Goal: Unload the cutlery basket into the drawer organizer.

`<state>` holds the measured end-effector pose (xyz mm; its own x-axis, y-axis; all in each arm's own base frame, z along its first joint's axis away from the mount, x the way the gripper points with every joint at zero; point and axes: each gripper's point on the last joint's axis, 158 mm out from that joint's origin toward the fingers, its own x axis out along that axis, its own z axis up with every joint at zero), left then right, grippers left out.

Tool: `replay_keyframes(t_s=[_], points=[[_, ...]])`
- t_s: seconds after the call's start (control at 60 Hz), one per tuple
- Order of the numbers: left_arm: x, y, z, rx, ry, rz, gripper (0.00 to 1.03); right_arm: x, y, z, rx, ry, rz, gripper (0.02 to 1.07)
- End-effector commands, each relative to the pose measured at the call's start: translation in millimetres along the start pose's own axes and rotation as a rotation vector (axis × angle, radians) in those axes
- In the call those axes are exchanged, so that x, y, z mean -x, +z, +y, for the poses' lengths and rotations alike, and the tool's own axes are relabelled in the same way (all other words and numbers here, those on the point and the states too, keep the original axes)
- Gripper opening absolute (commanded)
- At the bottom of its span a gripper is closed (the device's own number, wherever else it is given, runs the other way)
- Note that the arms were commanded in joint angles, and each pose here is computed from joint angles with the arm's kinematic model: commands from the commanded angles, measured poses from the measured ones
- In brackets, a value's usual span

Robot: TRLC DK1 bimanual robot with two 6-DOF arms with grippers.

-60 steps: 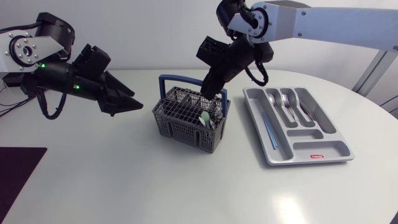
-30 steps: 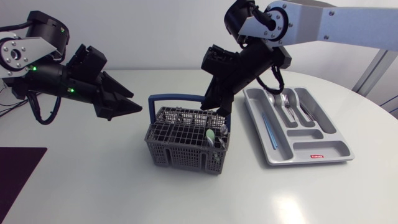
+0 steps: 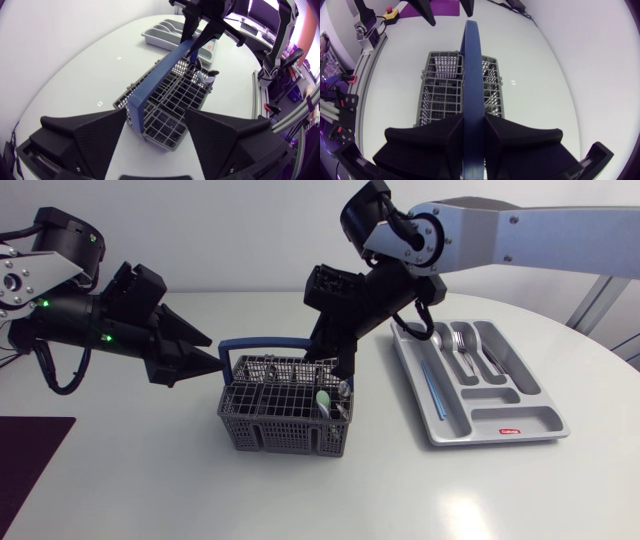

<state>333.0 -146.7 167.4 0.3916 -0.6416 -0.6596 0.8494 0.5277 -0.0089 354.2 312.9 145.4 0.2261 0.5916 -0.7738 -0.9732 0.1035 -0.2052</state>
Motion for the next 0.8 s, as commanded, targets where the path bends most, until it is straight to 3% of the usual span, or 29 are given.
replay_keyframes(t_s=[0.0, 0.033, 0.05, 0.083, 0.133, 0.217, 0.433, 0.533, 0.667, 0.783], points=[[-2, -4, -13, -0.029, -0.026, 0.001, 0.81, 3, -2, -5, 0.061, -0.037, -0.016, 0.08], [-2, -4, -15, -0.030, -0.028, 0.000, 0.81, 4, -4, -8, 0.061, -0.054, -0.013, 0.20], [-1, -4, -15, -0.031, -0.027, -0.001, 0.81, 6, -4, -9, 0.063, -0.063, -0.015, 0.32], [0, -2, -16, -0.034, -0.026, -0.004, 0.81, 10, -3, -13, 0.064, -0.092, -0.017, 0.66], [0, -1, -18, -0.038, -0.027, -0.007, 0.81, 19, 2, -22, 0.059, -0.147, -0.040, 0.92], [2, 1, -21, -0.046, -0.027, -0.012, 0.81, 38, 11, -30, 0.046, -0.203, -0.074, 1.02], [10, 5, -30, -0.069, -0.018, -0.031, 0.81, 108, 38, -24, 0.005, -0.320, -0.186, 1.02], [11, 1, -35, -0.070, -0.021, -0.030, 0.81, 140, 31, -21, -0.052, -0.458, -0.238, 1.00], [8, -3, -47, -0.085, -0.041, -0.026, 0.81, 150, 0, -5, -0.153, -0.565, -0.237, 0.94], [0, -7, -56, -0.108, -0.054, -0.014, 0.81, 129, -37, 15, -0.260, -0.596, -0.176, 0.87]])
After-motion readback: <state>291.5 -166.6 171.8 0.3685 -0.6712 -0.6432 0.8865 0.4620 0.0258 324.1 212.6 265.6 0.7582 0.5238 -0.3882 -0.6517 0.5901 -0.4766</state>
